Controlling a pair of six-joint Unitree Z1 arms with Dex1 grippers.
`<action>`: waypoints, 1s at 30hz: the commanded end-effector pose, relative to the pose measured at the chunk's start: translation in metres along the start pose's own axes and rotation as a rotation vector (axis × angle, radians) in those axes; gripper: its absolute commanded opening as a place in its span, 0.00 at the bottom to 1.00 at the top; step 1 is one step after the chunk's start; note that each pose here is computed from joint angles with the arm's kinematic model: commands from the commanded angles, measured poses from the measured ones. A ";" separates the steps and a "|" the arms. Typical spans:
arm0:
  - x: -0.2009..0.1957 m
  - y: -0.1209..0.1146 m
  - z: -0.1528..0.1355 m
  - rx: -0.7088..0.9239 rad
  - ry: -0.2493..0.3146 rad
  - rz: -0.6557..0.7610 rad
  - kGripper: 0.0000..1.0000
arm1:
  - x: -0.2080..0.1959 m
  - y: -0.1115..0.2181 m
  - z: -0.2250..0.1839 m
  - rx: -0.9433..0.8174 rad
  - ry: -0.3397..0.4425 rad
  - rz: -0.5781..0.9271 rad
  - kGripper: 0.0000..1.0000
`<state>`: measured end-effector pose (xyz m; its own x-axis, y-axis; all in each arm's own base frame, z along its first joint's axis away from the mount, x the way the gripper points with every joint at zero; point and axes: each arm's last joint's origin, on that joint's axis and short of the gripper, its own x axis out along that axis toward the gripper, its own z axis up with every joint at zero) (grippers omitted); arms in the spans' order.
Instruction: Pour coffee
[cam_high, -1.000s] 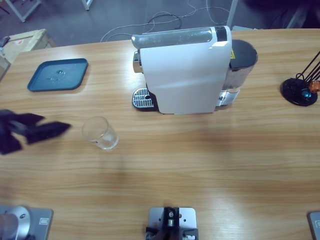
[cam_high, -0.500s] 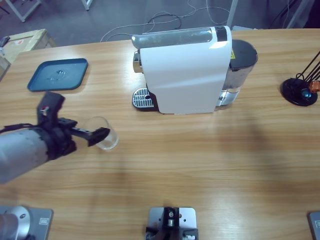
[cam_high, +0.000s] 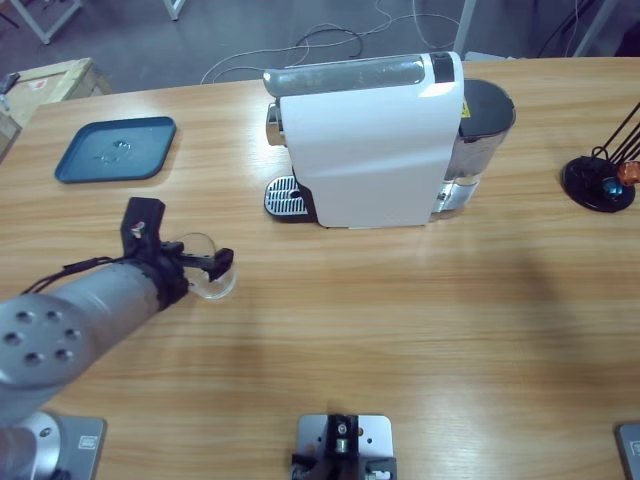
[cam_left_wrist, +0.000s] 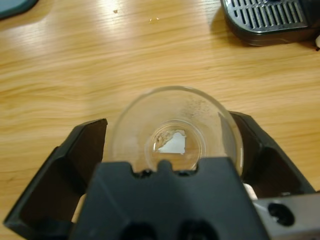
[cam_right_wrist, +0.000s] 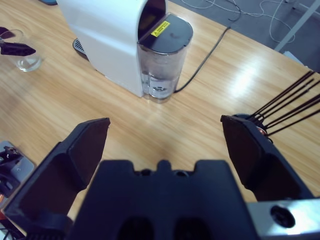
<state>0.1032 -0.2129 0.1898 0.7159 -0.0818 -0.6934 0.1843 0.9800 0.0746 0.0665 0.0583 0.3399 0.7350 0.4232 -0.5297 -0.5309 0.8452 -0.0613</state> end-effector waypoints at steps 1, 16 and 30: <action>0.014 -0.014 -0.024 0.023 0.008 0.035 0.75 | -0.008 -0.008 -0.018 0.030 0.027 -0.047 1.00; -0.039 0.029 0.018 0.506 -0.080 -0.253 0.00 | -0.011 -0.009 -0.018 0.035 0.013 -0.048 1.00; 0.090 0.093 0.099 0.858 -0.207 -0.749 0.00 | 0.007 -0.003 -0.014 0.000 0.082 -0.058 1.00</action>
<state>0.1845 -0.1346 0.2449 0.4307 -0.6536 -0.6224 0.9013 0.3471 0.2592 0.0613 0.0487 0.3337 0.7384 0.3912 -0.5493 -0.4990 0.8648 -0.0550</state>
